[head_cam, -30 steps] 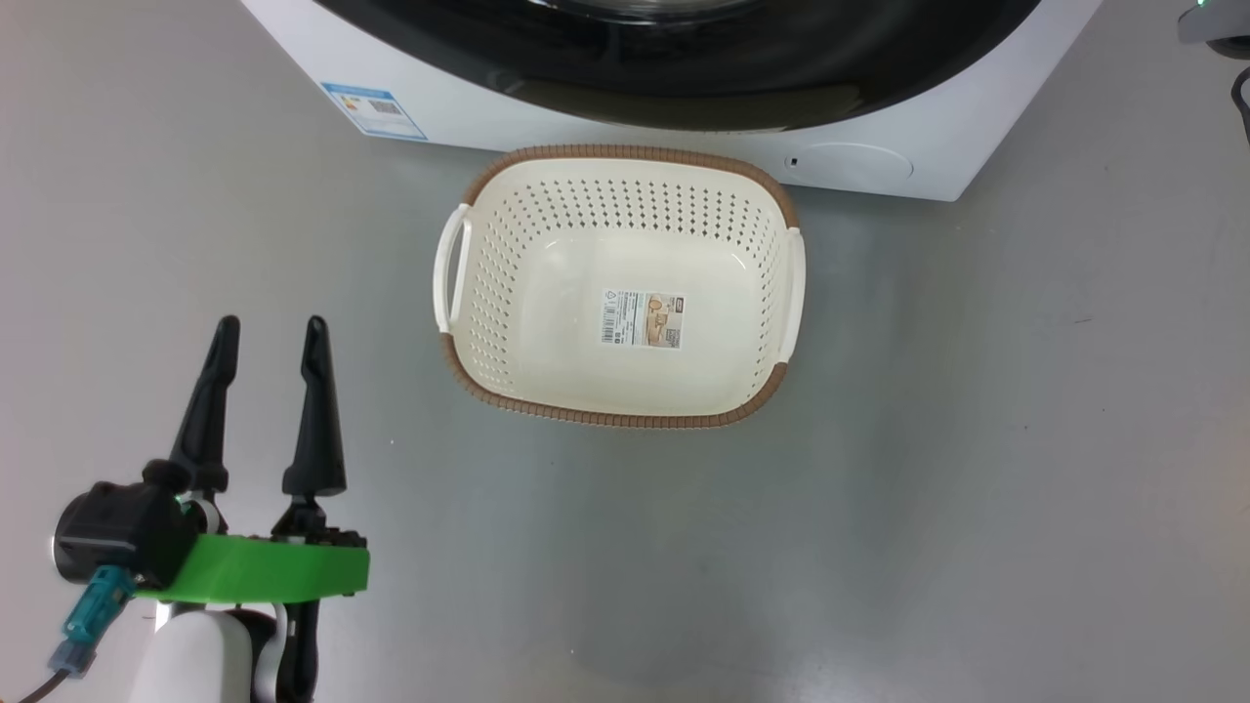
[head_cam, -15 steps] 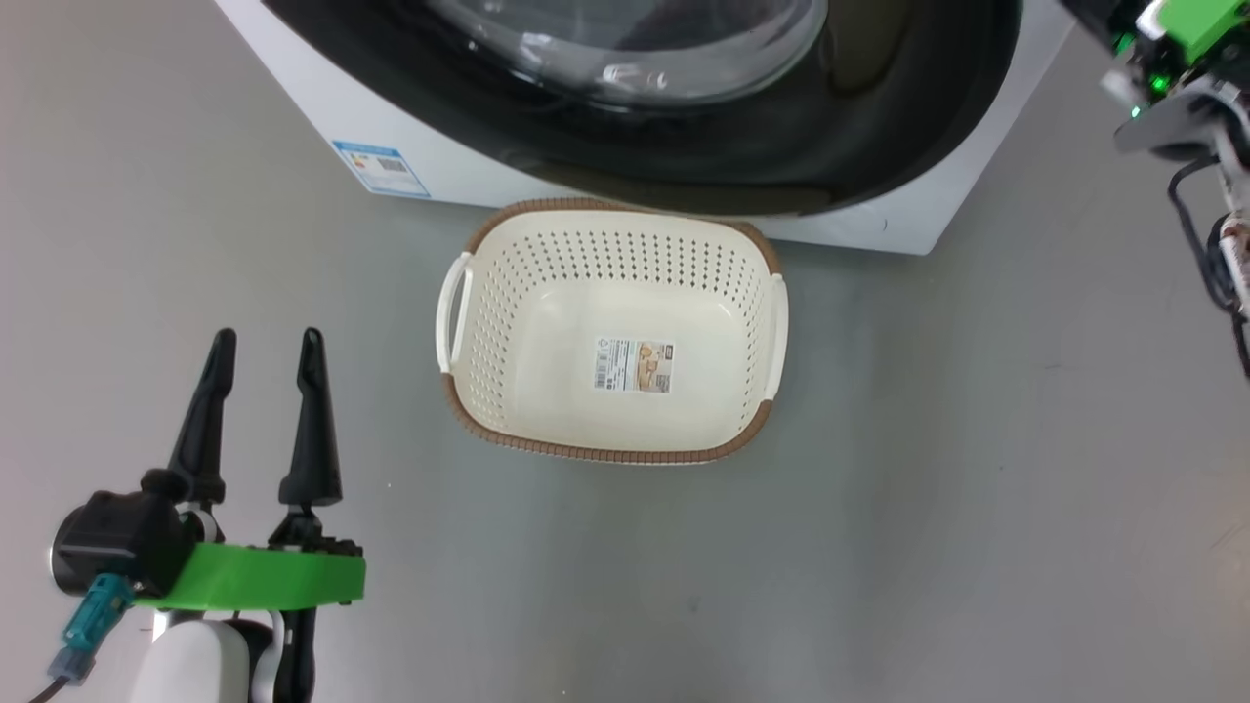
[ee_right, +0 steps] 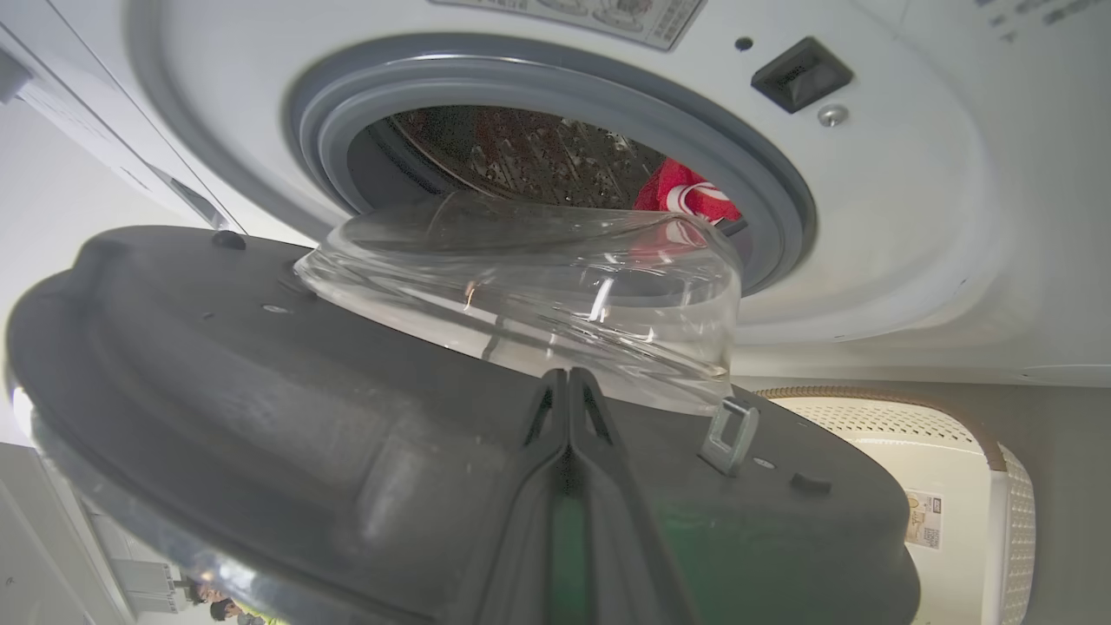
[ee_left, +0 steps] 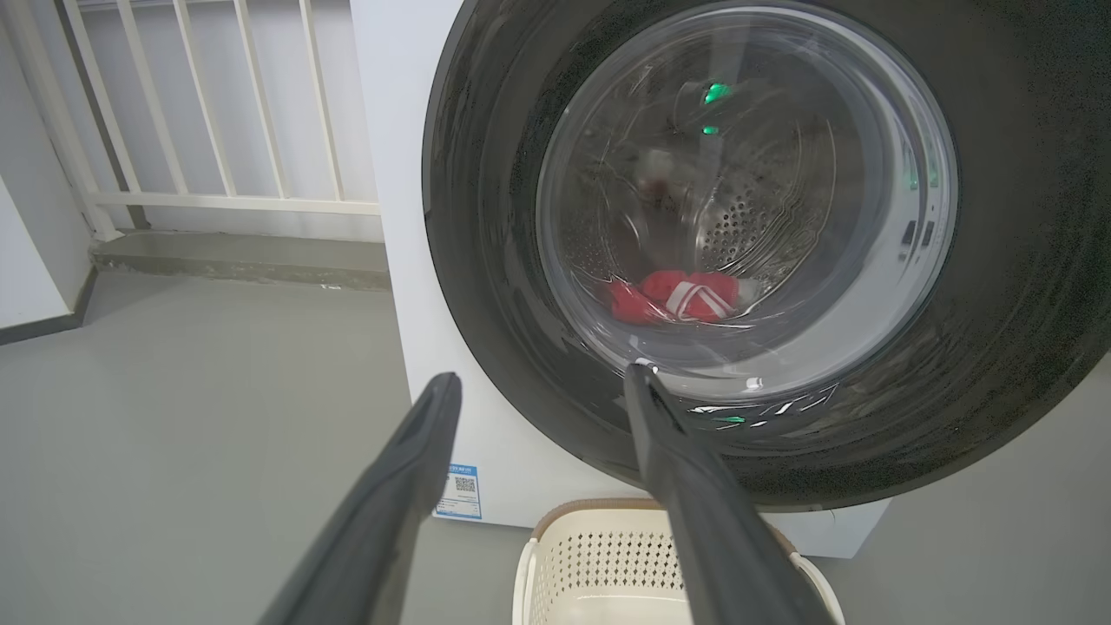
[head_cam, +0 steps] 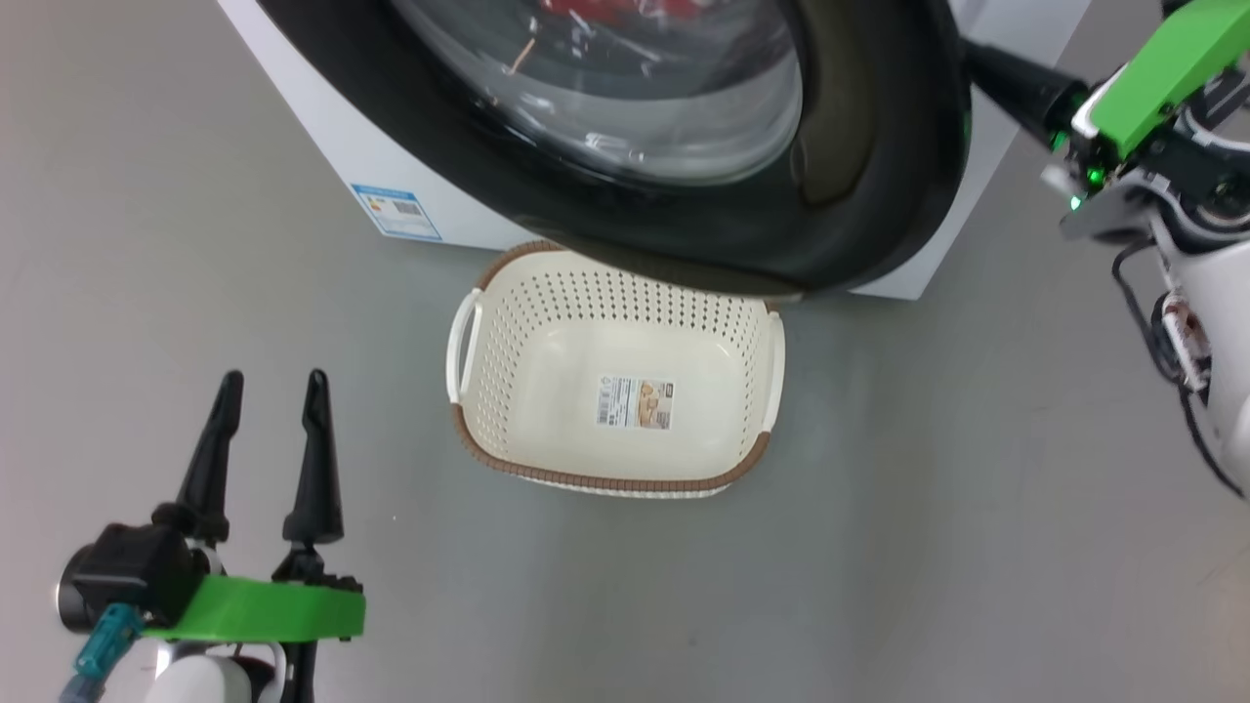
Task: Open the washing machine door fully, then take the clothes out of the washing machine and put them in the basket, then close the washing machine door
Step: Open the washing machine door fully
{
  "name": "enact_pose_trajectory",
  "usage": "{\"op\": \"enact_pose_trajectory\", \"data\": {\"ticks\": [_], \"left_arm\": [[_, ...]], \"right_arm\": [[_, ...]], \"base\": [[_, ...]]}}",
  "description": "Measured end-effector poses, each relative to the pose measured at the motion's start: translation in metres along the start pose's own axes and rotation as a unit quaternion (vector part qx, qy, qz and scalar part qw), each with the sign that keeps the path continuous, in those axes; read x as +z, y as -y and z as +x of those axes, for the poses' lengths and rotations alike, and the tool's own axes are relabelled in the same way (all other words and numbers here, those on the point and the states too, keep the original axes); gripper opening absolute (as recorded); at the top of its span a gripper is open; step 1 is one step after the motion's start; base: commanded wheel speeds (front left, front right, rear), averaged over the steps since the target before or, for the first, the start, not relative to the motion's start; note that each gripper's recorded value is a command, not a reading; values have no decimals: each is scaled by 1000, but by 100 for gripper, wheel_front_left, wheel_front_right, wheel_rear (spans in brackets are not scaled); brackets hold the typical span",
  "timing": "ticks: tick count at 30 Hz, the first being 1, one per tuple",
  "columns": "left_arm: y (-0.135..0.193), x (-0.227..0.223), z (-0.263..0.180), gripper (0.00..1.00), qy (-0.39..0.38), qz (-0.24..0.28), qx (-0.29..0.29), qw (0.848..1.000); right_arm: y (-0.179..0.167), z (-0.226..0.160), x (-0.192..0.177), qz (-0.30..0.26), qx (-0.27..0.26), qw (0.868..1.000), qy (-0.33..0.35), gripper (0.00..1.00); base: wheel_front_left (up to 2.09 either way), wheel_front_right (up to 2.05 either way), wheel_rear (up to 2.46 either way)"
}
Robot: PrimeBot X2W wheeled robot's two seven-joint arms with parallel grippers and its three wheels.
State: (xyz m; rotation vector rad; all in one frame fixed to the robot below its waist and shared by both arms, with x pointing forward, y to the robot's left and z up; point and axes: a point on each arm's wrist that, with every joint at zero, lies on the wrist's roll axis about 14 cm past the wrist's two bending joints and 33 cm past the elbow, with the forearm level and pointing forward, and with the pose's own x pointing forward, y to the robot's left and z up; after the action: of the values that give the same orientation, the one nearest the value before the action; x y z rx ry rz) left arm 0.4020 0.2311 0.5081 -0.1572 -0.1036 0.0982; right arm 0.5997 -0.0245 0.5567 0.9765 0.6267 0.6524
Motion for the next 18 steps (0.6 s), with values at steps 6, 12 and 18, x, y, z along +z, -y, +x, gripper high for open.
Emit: {"op": "enact_pose_trajectory", "data": {"ticks": [6,12,18], "left_arm": [[-4,6,-12,100,3,6,2,1000],[-8,12,-24,100,8,8,7,1000],[-13,19,-29,100,16,10,13,1000]], "right_arm": [[-8,-8,-23,14,12,1000,-21,0],[-18,-15,-37,20,26,999,-31,0],[-24,-17,-52,20,37,998,-52,0]], "base": [[0,0,0],[0,0,0],[0,0,0]]}}
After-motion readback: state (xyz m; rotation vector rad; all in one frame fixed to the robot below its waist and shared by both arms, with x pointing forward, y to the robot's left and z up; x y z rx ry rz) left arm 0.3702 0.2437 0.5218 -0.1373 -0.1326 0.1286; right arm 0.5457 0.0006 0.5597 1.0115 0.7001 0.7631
